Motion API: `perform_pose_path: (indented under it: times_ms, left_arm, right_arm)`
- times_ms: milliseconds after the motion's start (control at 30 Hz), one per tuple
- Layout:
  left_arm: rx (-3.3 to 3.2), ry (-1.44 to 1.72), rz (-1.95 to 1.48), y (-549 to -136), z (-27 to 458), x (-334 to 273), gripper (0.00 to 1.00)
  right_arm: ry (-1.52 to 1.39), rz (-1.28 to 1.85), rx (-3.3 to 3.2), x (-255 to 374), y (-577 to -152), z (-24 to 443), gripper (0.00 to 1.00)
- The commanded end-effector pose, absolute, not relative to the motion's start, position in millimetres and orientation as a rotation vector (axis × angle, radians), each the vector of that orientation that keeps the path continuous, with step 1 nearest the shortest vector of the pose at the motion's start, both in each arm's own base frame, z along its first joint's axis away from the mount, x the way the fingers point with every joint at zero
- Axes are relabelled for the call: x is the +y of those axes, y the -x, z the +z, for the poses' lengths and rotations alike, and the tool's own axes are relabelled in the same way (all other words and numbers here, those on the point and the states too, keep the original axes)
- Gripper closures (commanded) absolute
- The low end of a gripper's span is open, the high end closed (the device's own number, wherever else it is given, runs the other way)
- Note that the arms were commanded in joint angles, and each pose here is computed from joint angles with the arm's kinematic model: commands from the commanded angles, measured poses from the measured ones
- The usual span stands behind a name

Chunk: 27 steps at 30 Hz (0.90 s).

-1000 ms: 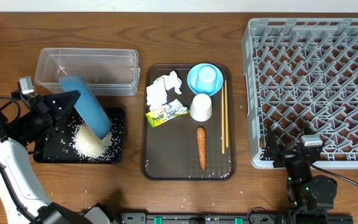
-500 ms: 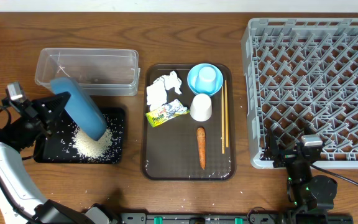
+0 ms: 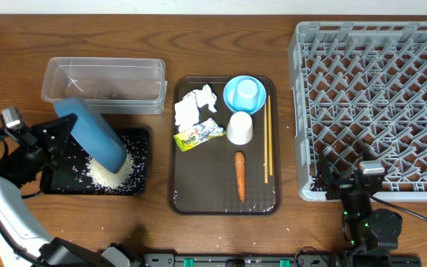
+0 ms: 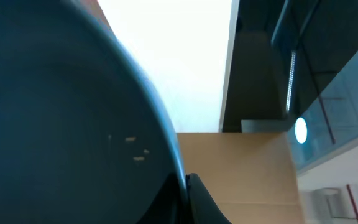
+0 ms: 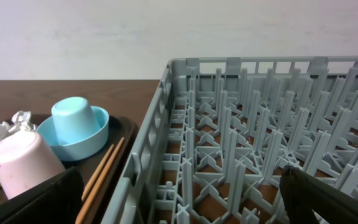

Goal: Sort waste into correct bins and load items into the dishwasher rack
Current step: 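Tilt the blue plate with the left gripper to pour rice onto the black tray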

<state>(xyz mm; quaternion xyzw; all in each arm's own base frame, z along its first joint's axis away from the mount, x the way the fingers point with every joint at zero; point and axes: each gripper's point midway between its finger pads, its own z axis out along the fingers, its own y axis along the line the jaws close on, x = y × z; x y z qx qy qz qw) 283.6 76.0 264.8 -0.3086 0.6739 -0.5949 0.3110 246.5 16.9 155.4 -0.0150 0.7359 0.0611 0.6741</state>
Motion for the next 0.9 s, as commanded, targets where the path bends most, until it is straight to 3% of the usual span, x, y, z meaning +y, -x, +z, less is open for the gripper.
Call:
perform_pose_path:
  times_ms: [0,267,533,867]
  left_arm:
    - [1.748,0.790,-1.606,-282,270,74,0.94]
    - [1.798,0.777,-1.586,-272,274,54,0.94]
    - [2.130,0.556,-1.350,-247,260,-12,0.94]
    - [2.423,-0.002,-1.126,-199,247,-97,0.94]
  right_arm:
    - [0.024,0.111,1.662,12,-247,153,0.01]
    - [0.023,0.111,1.662,11,-247,153,0.01]
    - [0.023,0.111,1.662,11,-247,153,0.01]
    - [0.023,0.111,1.662,12,-247,153,0.01]
